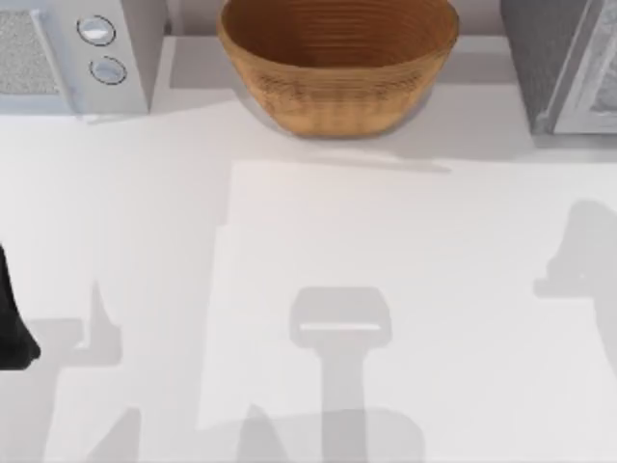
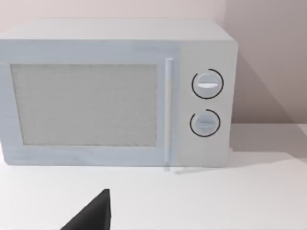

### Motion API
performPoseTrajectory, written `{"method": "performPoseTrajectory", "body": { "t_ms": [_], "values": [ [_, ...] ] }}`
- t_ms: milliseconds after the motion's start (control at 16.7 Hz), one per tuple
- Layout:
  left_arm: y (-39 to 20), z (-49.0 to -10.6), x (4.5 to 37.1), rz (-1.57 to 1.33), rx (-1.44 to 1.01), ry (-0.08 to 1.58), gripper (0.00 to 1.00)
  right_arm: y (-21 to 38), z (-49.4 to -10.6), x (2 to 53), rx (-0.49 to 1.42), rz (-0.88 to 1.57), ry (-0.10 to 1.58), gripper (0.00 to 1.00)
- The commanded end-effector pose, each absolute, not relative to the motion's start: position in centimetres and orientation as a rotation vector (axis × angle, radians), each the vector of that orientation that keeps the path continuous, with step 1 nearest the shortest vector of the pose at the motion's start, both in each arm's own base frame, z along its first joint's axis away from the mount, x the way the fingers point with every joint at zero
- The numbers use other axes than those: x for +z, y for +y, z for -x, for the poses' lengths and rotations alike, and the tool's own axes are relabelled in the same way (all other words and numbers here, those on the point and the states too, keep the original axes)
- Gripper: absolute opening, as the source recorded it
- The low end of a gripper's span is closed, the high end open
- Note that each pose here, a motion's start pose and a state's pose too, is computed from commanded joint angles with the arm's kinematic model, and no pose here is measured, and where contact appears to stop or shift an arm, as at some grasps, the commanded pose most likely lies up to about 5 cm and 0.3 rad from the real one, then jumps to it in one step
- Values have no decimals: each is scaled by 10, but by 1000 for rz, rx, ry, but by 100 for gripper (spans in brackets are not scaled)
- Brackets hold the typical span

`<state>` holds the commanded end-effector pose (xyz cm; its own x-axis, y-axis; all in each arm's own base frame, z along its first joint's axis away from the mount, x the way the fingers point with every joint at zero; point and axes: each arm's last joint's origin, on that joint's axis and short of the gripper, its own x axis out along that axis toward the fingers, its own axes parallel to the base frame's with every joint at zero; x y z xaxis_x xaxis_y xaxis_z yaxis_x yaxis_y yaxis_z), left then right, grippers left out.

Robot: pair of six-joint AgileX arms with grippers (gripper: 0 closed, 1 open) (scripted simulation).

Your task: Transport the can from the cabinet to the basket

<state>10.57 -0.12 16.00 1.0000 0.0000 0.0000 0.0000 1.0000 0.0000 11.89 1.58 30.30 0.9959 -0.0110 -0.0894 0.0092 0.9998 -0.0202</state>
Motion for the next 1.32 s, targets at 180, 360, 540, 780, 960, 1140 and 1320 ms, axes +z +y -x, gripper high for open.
{"method": "performPoseTrajectory", "body": {
  "t_ms": [180, 360, 540, 780, 960, 1140, 1320],
  "values": [
    [-1, -106, 160, 0, 0, 0, 100, 7, -111, 233, -7, 11, 86, 0],
    [-1, -106, 160, 0, 0, 0, 100, 2, -106, 186, -3, 3, 46, 0],
    [-1, -106, 160, 0, 0, 0, 100, -1, -106, 163, 0, 0, 7, 0],
    [-1, -106, 160, 0, 0, 0, 100, -1, -106, 160, 0, 0, 0, 0],
    [-1, -106, 160, 0, 0, 0, 100, -1, -106, 157, 2, -2, 16, 0],
    [-1, -106, 160, 0, 0, 0, 100, 1, -107, 175, 4, -2, -3, 0],
    [-1, -106, 160, 0, 0, 0, 100, 5, -114, 216, 4, -2, -33, 0]
  ]
}}
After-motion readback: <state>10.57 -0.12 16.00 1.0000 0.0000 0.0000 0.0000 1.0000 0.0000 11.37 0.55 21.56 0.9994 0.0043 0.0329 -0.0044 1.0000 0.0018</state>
